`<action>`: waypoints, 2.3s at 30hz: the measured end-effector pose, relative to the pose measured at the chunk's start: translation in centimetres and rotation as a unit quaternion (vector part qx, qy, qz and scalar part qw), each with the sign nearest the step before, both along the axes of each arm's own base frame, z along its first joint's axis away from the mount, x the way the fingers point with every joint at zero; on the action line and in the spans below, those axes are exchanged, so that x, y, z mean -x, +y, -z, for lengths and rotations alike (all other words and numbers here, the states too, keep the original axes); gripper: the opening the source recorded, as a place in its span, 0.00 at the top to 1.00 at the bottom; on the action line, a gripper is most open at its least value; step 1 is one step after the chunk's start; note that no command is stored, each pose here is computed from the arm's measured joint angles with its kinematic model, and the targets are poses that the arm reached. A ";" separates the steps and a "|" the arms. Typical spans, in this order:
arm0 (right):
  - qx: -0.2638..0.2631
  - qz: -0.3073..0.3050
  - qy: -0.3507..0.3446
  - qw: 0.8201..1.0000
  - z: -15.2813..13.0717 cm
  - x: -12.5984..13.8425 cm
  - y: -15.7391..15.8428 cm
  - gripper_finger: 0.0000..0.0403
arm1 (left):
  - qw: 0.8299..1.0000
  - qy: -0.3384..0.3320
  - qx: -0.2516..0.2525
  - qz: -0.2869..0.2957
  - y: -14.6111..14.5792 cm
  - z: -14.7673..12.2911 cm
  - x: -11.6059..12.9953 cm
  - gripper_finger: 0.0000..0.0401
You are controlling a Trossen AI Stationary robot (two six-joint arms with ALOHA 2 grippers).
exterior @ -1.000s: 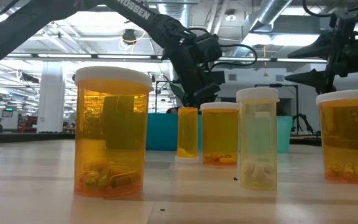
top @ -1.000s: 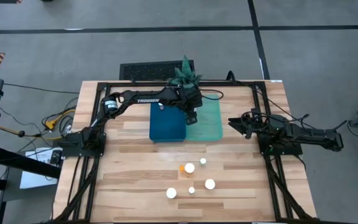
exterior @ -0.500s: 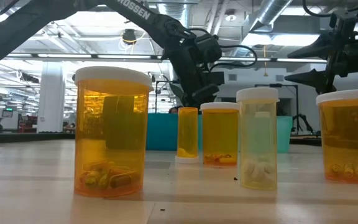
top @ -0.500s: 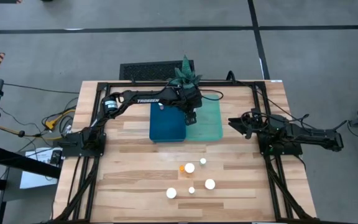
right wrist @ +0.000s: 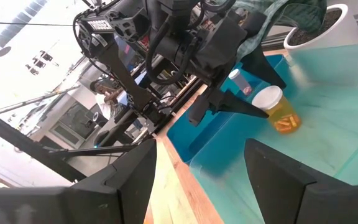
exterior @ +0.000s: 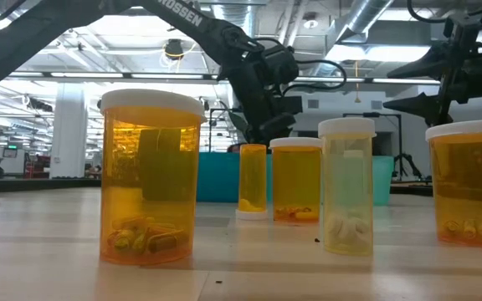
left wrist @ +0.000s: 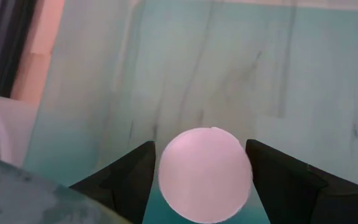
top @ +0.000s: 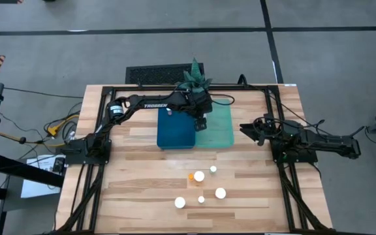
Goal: Pick and place medicine bottles into bin by pill shape (circle, oval)
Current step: Put the large orange capsule bottle into the green bin, then put the small orange tablet bottle into the blue bin
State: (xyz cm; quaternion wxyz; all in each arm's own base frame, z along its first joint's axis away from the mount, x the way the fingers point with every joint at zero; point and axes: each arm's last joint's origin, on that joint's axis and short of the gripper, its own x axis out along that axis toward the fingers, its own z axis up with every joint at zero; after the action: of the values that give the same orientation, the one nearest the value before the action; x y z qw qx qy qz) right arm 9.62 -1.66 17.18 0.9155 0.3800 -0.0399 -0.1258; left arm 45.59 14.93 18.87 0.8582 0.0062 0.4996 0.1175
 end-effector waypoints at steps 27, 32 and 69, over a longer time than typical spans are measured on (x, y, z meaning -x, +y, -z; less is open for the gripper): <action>0.000 -0.001 0.000 1.000 0.0 0.0 0.0 0.37 | 0.999 -0.035 0.007 0.028 -3.6 -9.4 -1.1 0.18; 0.000 -0.001 0.000 1.000 0.0 0.0 0.0 0.37 | 0.998 -0.049 0.017 0.047 -6.3 -14.7 -0.1 0.18; 0.001 -0.042 0.015 0.999 0.3 0.0 0.2 0.37 | 0.993 0.036 0.103 0.044 -27.6 -13.2 5.0 0.18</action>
State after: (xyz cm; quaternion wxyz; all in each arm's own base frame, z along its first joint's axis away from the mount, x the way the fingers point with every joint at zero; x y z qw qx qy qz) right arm 9.66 -1.41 16.93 0.9210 0.3782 -0.0104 -0.0925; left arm 40.55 -12.63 32.11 0.8403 -0.0563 0.5385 0.0268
